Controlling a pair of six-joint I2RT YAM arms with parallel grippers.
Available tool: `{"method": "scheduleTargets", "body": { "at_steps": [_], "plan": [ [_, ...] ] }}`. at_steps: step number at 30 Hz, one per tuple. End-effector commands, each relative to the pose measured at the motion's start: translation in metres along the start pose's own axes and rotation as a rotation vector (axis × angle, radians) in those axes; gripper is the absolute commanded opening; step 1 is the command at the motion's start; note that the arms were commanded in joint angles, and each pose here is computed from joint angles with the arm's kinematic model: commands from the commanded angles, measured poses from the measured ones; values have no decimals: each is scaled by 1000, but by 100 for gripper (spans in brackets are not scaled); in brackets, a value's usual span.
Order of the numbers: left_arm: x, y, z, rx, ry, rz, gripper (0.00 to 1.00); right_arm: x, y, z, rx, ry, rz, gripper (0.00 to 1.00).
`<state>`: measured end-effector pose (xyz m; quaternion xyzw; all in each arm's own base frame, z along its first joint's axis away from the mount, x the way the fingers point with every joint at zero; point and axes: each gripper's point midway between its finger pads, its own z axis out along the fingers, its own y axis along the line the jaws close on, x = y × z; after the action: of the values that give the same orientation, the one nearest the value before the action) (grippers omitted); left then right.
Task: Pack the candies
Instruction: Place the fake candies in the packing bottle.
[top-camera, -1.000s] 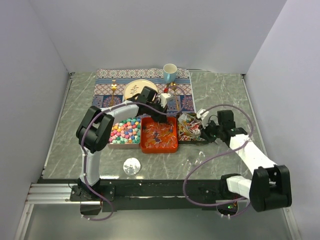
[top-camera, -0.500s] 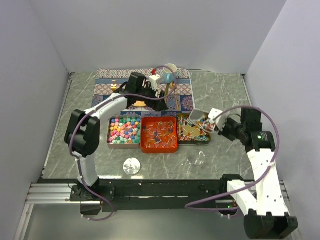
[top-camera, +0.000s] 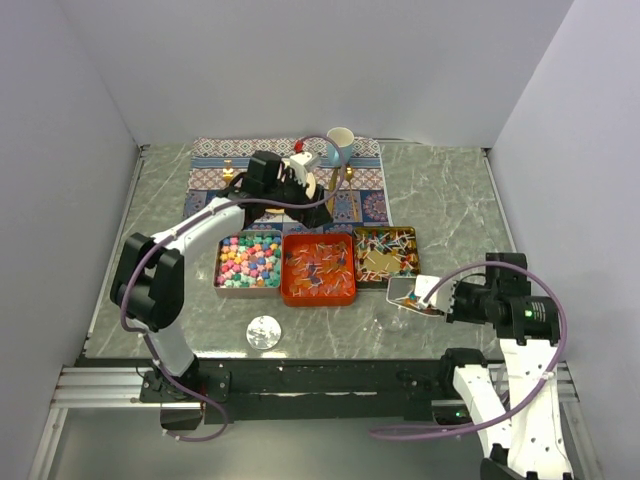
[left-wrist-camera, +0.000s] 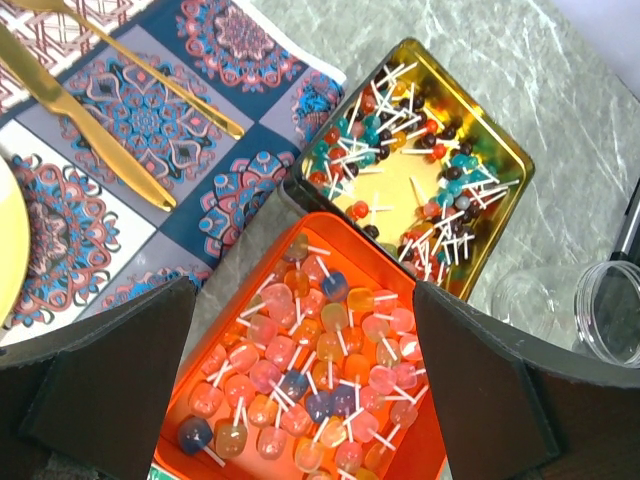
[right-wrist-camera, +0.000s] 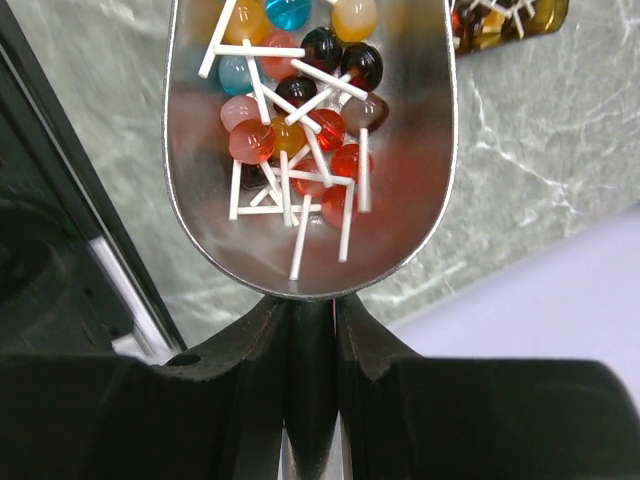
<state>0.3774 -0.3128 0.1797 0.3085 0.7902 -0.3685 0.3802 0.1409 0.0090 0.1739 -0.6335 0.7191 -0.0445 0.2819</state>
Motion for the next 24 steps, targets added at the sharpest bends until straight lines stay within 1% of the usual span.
{"method": "scheduleTargets", "body": {
  "at_steps": [1, 11, 17, 24],
  "plan": [
    [-19, -9, -12, -5, -64, 33, 97, 20, 16, -5, -74, 105, -81, 0],
    [-16, 2, -14, -66, -57, 51, 97, 27, -13, -27, -36, 195, -245, 0],
    [-10, 6, -10, -73, -47, 43, 97, 22, -27, -32, -34, 195, -319, 0],
    [-6, 9, -10, -84, -38, 47, 97, 15, -27, -27, -61, 167, -388, 0]
  ]
}}
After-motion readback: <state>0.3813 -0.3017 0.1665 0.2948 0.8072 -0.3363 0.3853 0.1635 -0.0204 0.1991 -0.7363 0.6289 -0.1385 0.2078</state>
